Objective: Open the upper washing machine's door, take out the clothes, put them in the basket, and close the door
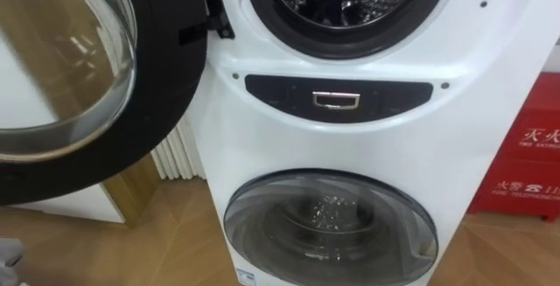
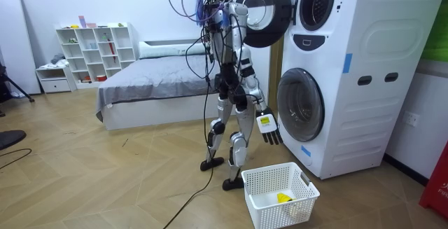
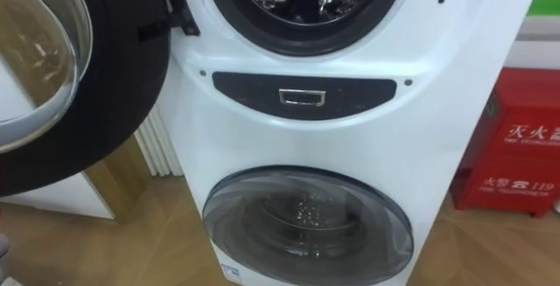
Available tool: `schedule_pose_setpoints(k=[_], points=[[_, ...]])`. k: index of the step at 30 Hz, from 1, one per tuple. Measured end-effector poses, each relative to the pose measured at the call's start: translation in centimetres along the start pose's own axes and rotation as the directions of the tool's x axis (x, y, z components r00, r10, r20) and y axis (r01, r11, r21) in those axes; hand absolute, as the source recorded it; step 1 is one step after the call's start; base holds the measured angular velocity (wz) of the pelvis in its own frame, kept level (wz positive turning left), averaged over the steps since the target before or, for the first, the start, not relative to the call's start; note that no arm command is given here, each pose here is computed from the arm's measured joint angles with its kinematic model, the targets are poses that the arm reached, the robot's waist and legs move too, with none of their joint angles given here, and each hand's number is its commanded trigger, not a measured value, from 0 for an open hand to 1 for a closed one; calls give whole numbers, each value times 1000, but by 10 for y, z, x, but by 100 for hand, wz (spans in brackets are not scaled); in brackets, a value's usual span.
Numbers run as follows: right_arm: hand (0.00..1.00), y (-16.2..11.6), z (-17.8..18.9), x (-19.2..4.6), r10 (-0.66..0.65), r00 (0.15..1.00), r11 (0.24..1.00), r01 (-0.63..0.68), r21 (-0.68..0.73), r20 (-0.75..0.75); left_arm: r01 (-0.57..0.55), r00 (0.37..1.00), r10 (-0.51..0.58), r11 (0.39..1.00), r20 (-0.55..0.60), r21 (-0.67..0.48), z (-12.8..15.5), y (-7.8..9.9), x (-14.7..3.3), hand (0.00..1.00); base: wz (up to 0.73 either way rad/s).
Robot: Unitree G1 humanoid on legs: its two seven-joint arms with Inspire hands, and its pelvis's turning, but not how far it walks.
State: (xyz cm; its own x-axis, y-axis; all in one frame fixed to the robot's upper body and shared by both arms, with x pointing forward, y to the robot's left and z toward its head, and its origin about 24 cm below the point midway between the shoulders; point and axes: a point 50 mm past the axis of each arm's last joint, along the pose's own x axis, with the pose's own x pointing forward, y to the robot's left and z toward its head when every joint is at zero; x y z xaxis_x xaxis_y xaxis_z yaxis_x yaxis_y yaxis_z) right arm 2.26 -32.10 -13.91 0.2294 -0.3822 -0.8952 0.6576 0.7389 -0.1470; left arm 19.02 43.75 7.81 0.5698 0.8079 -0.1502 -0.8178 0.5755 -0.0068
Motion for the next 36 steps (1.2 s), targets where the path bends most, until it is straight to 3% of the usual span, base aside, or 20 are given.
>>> schedule_pose_setpoints(k=[6,27,32,36], points=[[0,-18,-9,-4,-74,997,997,74,34,-20,-40,997,39,999,60,9,30,1,8,0,0],[0,-17,-1,-3,-84,996,996,84,-11,-3,-31,993,30,1000,117,4,43,-11,6,0,1],[0,9,9,2,18,1000,981,-18,-193,1,137,982,-147,987,118,85,19,-64,-16,0,23],[0,33,8,4,112,994,963,-114,-246,-22,228,967,-231,973,103,43,3,-93,-36,0,27]])
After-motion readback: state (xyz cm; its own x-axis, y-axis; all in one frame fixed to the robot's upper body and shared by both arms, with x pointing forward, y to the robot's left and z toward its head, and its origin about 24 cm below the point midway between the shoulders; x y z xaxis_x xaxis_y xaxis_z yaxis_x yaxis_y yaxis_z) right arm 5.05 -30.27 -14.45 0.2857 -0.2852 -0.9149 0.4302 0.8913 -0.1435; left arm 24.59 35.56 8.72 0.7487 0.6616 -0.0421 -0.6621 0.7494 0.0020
